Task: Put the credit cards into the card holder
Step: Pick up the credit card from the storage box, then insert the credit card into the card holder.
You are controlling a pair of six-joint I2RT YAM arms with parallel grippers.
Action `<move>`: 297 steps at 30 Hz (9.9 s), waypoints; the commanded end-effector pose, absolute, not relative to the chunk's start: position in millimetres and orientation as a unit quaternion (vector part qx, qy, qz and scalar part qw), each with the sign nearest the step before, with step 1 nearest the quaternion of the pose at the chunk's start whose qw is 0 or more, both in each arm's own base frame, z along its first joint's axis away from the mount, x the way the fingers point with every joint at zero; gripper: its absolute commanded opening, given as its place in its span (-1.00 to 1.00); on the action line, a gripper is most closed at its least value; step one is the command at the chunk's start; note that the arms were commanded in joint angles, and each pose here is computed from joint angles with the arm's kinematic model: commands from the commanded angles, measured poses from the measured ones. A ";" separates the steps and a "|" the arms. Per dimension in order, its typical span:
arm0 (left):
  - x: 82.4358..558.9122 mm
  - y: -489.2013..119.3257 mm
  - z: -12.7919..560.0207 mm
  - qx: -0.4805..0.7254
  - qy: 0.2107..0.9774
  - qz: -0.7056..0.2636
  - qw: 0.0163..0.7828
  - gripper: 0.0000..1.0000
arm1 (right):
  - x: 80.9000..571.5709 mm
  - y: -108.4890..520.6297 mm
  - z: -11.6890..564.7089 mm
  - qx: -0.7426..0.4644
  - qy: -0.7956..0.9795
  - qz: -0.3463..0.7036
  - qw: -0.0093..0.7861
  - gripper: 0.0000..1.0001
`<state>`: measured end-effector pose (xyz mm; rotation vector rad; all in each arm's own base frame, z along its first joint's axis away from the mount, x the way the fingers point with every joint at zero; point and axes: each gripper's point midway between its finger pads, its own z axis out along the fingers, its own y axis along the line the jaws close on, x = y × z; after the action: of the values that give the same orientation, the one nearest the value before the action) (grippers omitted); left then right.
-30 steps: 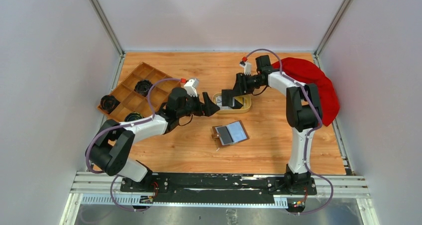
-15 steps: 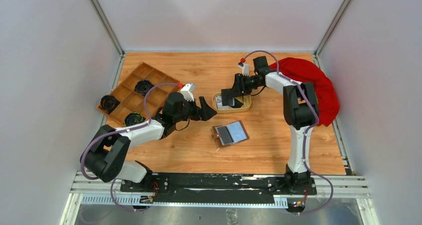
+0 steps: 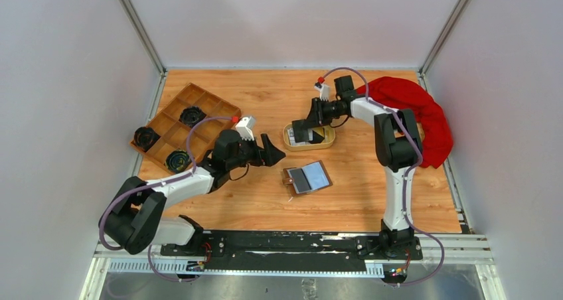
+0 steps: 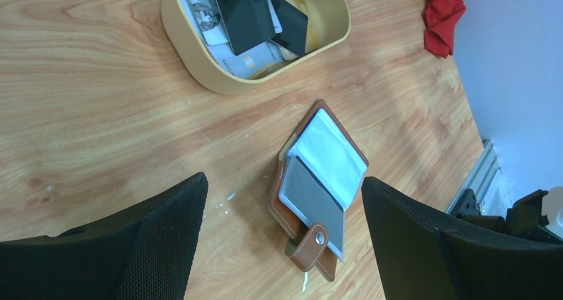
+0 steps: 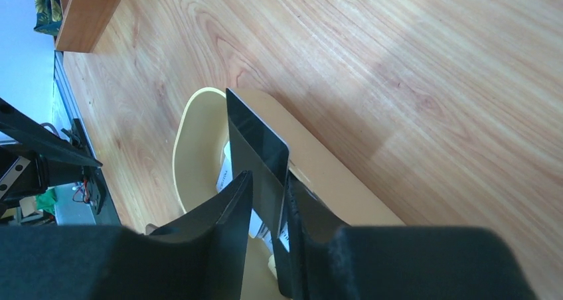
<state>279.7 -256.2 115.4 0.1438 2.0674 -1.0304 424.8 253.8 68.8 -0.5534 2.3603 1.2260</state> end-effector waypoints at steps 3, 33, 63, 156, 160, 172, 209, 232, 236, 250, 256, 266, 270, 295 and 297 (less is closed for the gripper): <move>275.4 -245.7 117.3 0.043 0.815 -0.403 0.414 0.78 | 420.3 264.8 55.8 -0.197 0.844 0.460 0.194 -0.72; 176.0 -244.4 256.4 0.333 0.515 -0.450 0.649 0.94 | 256.8 226.4 251.5 -0.677 0.328 0.375 0.542 -1.00; 124.4 -351.7 256.0 0.448 0.438 -0.457 0.632 0.34 | 135.1 209.2 251.9 -0.729 0.185 0.333 0.568 -1.00; 239.3 -302.9 42.1 -0.165 0.789 -0.500 0.318 -1.00 | 270.0 187.9 33.5 -0.275 0.892 0.319 0.165 -0.91; 238.6 -305.4 38.2 -0.169 0.788 -0.503 0.313 -1.00 | 269.5 184.6 29.0 -0.278 0.896 0.308 0.157 -0.83; 235.2 -313.9 35.3 -0.158 0.793 -0.505 0.301 -1.00 | 257.3 187.9 15.3 -0.285 0.901 0.310 0.108 -0.83; 210.0 -334.5 17.3 -0.158 0.840 -0.481 0.193 -1.00 | 256.2 191.5 15.1 -0.290 0.901 0.306 0.103 -0.82; 213.2 -342.7 12.7 -0.179 0.839 -0.484 0.172 -1.00 | 255.9 194.5 15.5 -0.294 0.900 0.306 0.103 -0.81; 215.6 -346.4 10.0 -0.177 0.840 -0.483 0.170 -1.00 | 255.3 195.1 15.5 -0.295 0.899 0.307 0.102 -0.80; 219.5 -349.6 8.3 -0.168 0.842 -0.481 0.178 -0.61 | 271.4 189.7 45.3 -0.324 0.889 0.286 0.148 -0.26; 216.5 -348.6 6.0 -0.156 0.845 -0.479 0.178 -0.37 | 272.9 193.1 73.1 -0.358 0.865 0.295 0.192 -0.04; 214.7 -349.6 7.2 -0.134 0.845 -0.483 0.185 0.24 | 225.7 222.7 128.2 -0.497 0.714 0.419 0.260 -0.14; 215.0 -349.6 8.3 -0.127 0.845 -0.484 0.190 0.32 | 183.3 233.3 134.6 -0.594 0.589 0.455 0.305 -0.23; 210.9 -348.4 6.2 -0.153 0.832 -0.504 0.175 0.41 | 168.0 269.1 52.1 -0.815 0.434 0.192 0.333 -0.82; 210.4 -348.4 6.8 -0.153 0.831 -0.505 0.174 0.41 | 173.8 269.7 47.6 -0.818 0.436 0.169 0.336 -0.82</move>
<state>225.7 -362.2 46.5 -0.3977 2.2184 -1.5459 153.5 263.8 49.6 -2.1325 1.1966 0.6342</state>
